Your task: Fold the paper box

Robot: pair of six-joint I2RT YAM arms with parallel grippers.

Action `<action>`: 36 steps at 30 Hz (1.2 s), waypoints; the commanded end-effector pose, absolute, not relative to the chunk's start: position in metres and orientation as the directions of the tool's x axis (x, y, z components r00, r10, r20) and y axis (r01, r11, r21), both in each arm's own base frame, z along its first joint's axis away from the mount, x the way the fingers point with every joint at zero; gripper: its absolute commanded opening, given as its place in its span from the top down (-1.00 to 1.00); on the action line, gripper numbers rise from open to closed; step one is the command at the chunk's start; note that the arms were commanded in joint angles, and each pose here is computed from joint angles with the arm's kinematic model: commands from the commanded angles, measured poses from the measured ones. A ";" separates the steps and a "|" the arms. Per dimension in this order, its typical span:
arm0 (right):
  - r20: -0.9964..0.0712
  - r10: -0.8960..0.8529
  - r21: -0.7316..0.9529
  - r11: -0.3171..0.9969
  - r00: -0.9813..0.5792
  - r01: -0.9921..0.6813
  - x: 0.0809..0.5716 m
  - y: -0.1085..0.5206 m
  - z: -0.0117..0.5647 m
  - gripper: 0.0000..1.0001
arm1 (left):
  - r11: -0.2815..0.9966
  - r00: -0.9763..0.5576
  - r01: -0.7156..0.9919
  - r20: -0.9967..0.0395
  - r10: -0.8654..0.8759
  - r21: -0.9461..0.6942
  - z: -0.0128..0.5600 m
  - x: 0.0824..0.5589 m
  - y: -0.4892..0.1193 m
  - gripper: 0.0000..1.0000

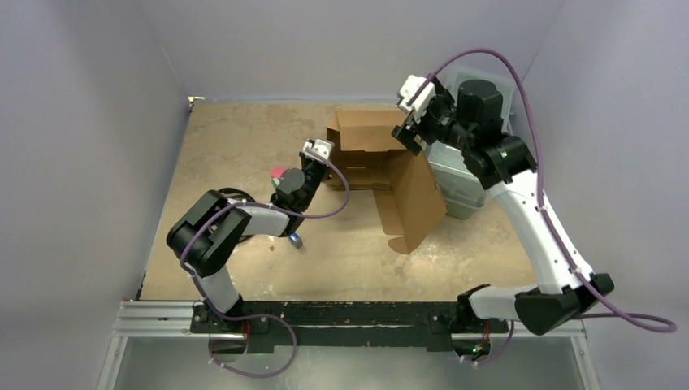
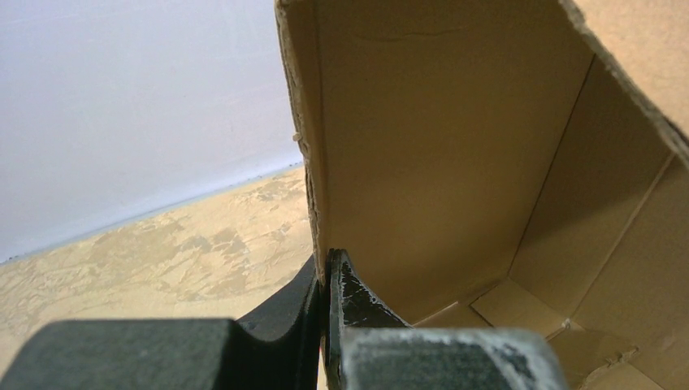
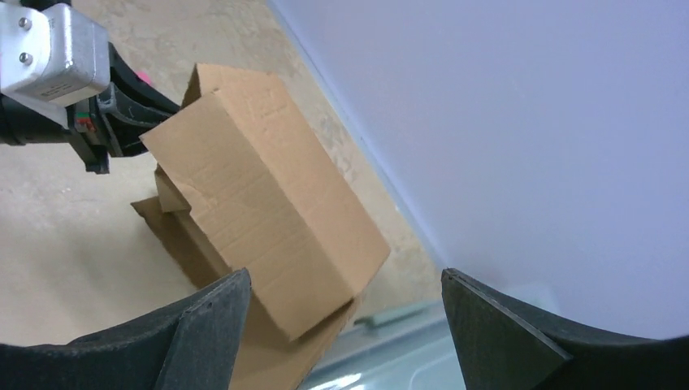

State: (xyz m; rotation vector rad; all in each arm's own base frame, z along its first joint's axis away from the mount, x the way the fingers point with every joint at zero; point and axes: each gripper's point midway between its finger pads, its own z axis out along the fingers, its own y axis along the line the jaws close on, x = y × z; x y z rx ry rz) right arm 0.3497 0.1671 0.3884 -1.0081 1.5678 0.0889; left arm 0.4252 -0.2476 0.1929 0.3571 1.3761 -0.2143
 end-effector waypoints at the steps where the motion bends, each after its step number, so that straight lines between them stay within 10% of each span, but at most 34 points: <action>1: -0.713 -0.626 -0.627 0.367 0.316 -0.687 0.371 0.198 0.383 -0.80 | 0.920 0.218 0.368 -0.974 0.053 0.133 0.204 0.428 -0.258 1.00; 36: -0.540 -0.732 -0.712 0.136 0.415 -0.689 0.409 0.239 0.329 -0.83 | 0.936 0.160 0.334 -0.985 0.062 0.113 0.195 0.432 -0.277 1.00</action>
